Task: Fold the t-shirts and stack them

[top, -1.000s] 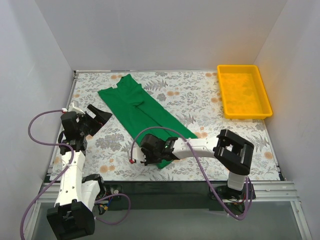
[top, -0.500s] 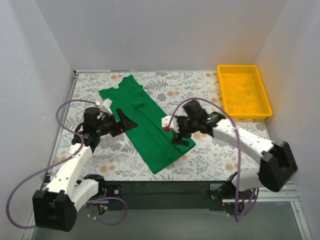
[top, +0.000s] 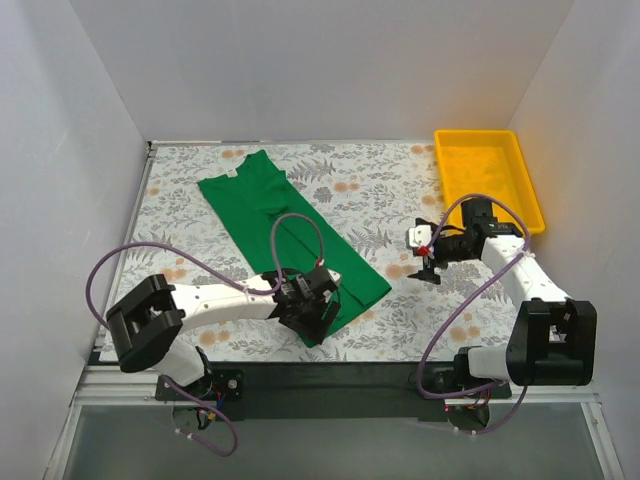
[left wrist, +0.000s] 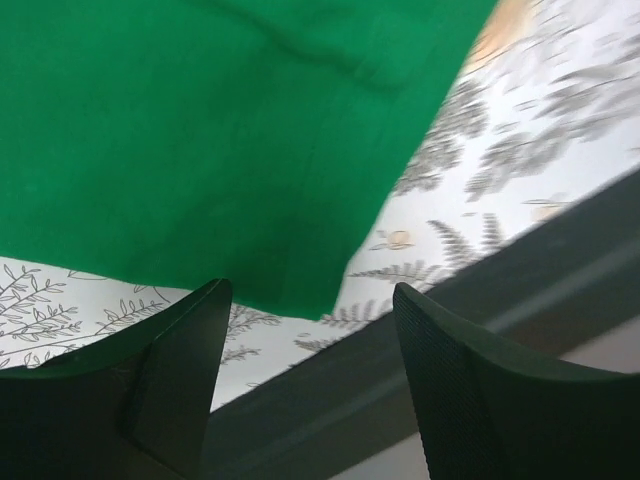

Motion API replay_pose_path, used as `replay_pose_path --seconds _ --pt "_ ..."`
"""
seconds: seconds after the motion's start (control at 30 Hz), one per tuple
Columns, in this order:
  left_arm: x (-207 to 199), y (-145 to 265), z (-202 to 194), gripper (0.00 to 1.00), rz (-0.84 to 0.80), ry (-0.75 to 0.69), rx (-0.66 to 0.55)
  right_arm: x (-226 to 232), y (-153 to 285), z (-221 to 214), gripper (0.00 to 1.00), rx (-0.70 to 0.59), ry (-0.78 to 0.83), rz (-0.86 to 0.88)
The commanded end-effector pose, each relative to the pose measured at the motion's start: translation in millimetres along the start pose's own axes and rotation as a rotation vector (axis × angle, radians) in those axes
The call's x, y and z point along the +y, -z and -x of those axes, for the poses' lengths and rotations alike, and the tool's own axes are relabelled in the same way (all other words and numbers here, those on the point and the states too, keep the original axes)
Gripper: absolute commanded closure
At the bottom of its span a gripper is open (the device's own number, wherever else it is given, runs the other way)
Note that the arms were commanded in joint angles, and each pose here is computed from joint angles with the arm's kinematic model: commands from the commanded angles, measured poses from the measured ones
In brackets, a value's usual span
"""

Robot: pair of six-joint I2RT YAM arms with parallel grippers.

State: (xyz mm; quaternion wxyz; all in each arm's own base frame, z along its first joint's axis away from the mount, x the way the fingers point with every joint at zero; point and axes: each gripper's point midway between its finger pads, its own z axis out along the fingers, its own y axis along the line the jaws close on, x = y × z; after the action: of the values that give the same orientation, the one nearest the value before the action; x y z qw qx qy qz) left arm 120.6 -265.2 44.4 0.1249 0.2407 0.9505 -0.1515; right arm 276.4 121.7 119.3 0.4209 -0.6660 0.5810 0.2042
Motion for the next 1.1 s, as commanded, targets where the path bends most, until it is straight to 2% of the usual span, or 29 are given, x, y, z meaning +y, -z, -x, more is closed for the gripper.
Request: replay_pose_path --seconds 0.0,0.3,0.5,0.6,0.63,0.67,0.83,0.87,0.9,1.07 --pt "18.1 -0.4 9.2 0.36 0.179 -0.085 -0.058 39.4 -9.3 29.3 0.02 -0.138 0.103 0.141" --pt "-2.3 -11.6 9.3 0.39 0.187 -0.205 -0.043 55.8 -23.1 35.4 0.05 -0.156 0.012 0.224" --pt "-8.1 -17.4 5.0 0.41 0.215 -0.258 -0.051 66.1 -30.7 42.8 0.02 -0.158 0.098 0.253" --pt "-1.3 -23.5 -0.8 0.48 0.253 -0.277 -0.04 58.5 -31.7 43.5 0.02 -0.138 0.052 0.253" --pt "1.1 -26.3 -2.0 0.5 0.268 -0.28 -0.034 58.8 -36.7 33.9 0.02 -0.087 -0.011 0.281" --pt "1.8 -27.3 -3.6 0.53 0.279 -0.286 -0.033 55.9 -38.0 32.3 0.02 -0.071 -0.008 0.292" --pt "15.9 -35.2 -8.3 0.7 0.374 -0.3 -0.028 68.3 -37.2 39.7 0.02 -0.103 0.103 0.323" --pt "17.5 -35.8 -9.6 0.74 0.388 -0.302 -0.031 69.3 -40.4 40.8 0.02 -0.093 0.131 0.325" --pt "20.1 -35.4 -7.5 0.83 0.407 -0.296 -0.042 76.7 -41.9 37.3 0.04 -0.08 0.134 0.34" --pt "14.1 -29.2 -2.6 0.99 0.392 -0.284 -0.074 102.7 -49.3 15.9 0.11 0.009 0.298 0.397"
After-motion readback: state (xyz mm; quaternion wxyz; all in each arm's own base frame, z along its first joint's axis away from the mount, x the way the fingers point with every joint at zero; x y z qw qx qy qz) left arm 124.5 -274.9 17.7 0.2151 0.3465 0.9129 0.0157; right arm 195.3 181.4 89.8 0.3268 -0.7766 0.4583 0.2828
